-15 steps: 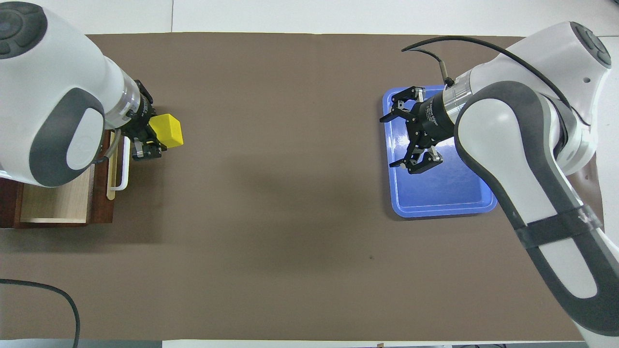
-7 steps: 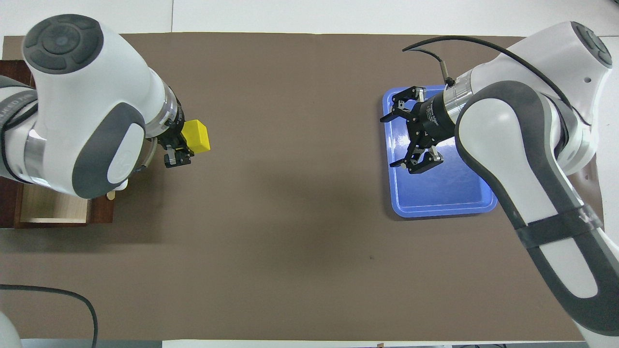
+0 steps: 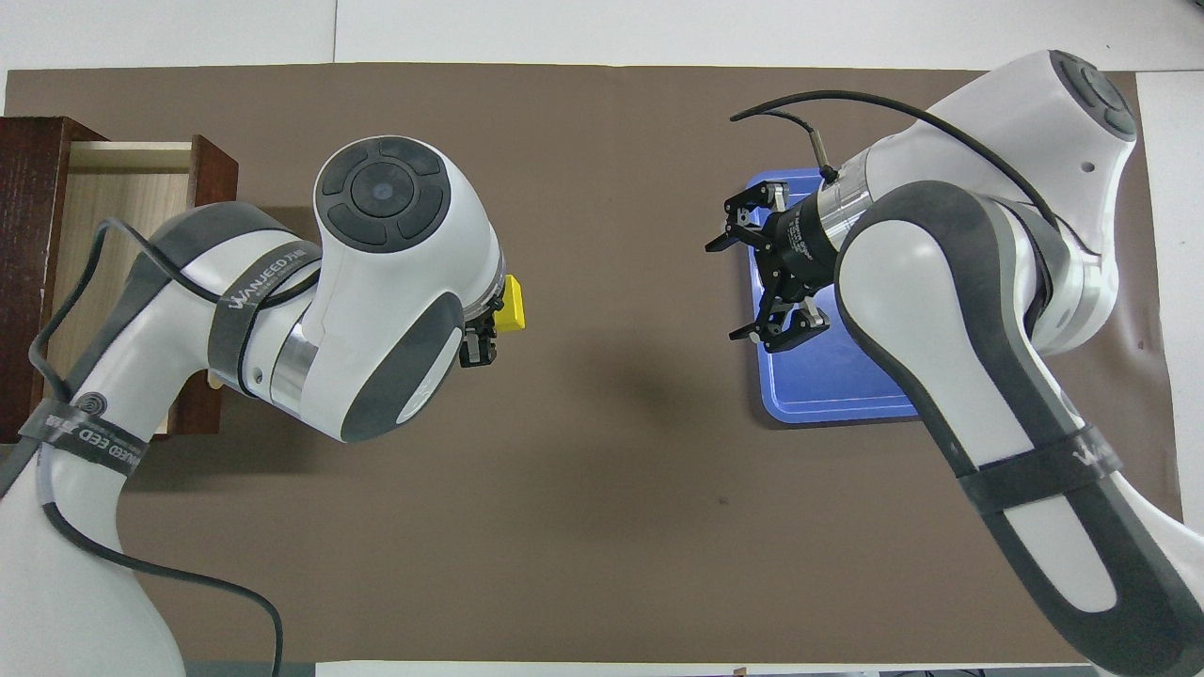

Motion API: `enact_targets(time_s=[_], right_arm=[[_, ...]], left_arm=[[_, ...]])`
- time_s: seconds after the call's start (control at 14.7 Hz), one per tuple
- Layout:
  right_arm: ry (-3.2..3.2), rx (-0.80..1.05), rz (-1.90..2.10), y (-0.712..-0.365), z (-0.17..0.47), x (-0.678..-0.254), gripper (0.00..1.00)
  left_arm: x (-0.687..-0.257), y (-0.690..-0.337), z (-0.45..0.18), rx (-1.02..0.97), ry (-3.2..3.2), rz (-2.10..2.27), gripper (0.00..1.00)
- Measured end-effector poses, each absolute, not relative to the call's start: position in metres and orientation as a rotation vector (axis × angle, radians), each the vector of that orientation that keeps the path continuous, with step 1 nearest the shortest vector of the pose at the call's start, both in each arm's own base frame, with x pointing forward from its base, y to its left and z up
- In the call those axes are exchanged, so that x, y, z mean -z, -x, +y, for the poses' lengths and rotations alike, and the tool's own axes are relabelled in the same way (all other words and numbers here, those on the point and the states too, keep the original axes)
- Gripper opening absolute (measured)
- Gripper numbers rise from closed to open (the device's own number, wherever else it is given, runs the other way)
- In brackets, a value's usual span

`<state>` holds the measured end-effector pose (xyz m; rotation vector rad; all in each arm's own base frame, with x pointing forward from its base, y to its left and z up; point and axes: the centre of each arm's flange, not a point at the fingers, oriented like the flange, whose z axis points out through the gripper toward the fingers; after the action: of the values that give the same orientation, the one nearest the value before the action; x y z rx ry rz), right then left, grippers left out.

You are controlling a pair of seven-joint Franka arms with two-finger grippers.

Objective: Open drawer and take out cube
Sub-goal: 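Carry the cube toward center while the right gripper reaches toward it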

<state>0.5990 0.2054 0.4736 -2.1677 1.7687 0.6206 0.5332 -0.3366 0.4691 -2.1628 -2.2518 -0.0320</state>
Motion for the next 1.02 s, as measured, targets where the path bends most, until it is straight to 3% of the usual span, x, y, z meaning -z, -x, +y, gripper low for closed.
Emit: enact_targets(time_s=[0.41,1.02], right_arm=[[2.219,-0.617,1.711,-0.593,0.246,-0.468,1.0],[2.157,-0.604,1.784,-0.631,0.303,-0.451,1.0]], left_arm=[[-0.461,-0.533,-0.337,0.034,2.17,-2.258,0.55],[-0.464,-0.529,-0.348,0.041,2.144,-2.324,0.55]])
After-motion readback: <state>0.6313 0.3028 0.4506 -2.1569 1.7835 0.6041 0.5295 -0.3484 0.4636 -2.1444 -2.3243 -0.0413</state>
